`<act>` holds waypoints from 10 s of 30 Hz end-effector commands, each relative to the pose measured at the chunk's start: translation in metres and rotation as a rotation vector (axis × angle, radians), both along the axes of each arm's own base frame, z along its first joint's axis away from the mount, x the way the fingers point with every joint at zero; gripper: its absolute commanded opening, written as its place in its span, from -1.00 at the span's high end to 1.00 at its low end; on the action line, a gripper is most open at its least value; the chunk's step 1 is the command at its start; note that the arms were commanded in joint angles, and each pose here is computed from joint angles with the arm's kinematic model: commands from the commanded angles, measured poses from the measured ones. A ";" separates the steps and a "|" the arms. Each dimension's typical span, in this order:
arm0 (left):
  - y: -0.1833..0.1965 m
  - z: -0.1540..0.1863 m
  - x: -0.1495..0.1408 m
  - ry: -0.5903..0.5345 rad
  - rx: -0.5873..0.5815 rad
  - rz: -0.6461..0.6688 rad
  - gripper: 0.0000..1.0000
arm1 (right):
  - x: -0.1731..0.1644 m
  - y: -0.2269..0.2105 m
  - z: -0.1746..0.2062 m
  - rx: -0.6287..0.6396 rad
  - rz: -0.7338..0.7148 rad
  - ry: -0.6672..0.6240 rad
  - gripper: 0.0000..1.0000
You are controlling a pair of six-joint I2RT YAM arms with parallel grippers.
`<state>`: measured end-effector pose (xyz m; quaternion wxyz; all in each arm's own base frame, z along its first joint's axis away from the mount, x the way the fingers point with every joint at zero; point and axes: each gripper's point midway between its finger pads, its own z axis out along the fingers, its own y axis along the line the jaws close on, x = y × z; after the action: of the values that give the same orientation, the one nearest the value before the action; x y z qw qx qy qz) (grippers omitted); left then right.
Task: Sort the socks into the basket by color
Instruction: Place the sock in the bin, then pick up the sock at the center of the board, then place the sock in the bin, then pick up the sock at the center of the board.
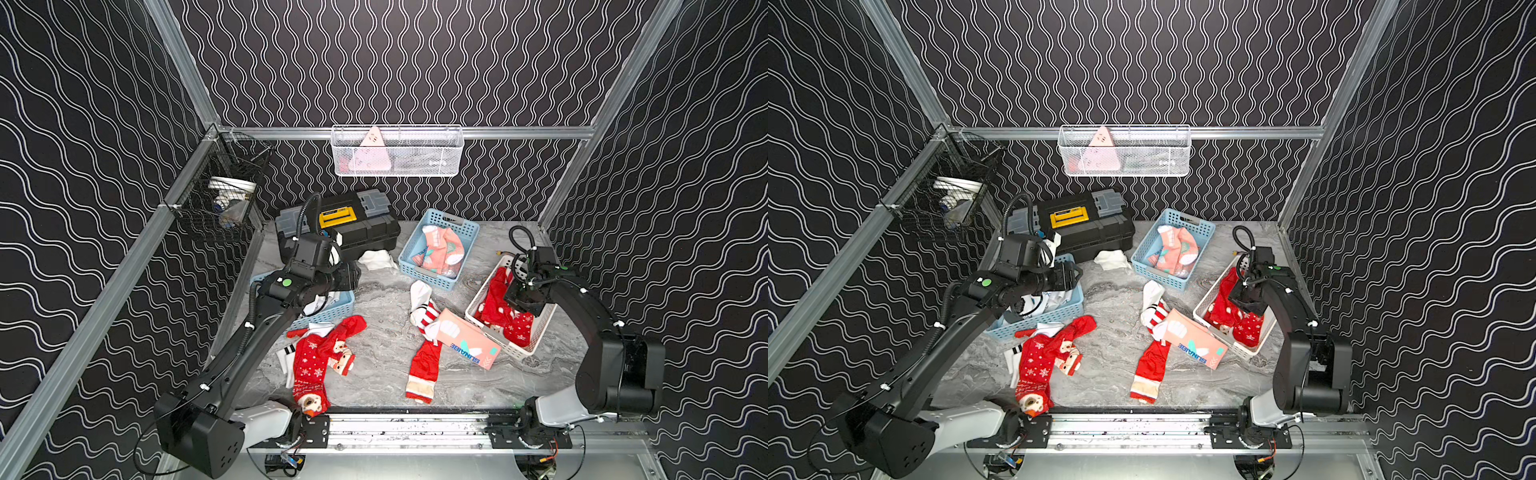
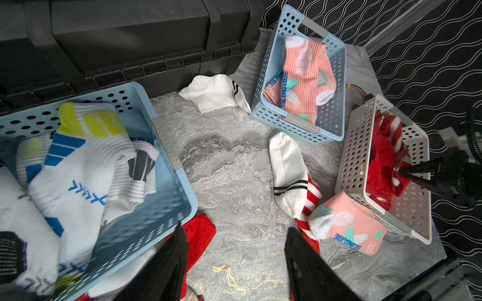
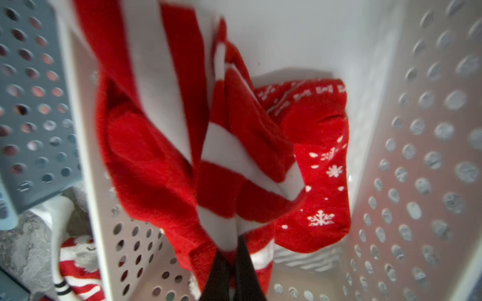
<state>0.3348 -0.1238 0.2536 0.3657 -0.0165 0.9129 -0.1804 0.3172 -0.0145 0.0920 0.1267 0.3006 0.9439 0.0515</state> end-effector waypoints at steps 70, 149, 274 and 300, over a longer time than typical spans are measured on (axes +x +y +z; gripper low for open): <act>0.024 -0.190 -0.080 0.406 0.428 0.183 -0.26 | 0.008 0.135 0.124 0.178 0.402 -0.271 -1.00; -0.173 0.064 -0.062 -0.222 -0.222 -0.424 1.00 | -0.044 0.331 0.178 0.730 0.946 -0.314 -0.19; 0.006 -0.223 -0.130 0.639 0.227 0.181 -0.33 | 0.005 0.139 0.121 0.193 0.427 -0.260 -1.00; -0.066 -0.156 -0.087 0.387 0.139 -0.072 1.00 | 0.009 0.148 0.127 0.212 0.459 -0.272 -0.95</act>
<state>0.2416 -0.1765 0.0818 0.1576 -0.0175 0.9818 -0.1042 0.3236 0.1306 0.2142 0.1986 0.0831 0.9536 0.2103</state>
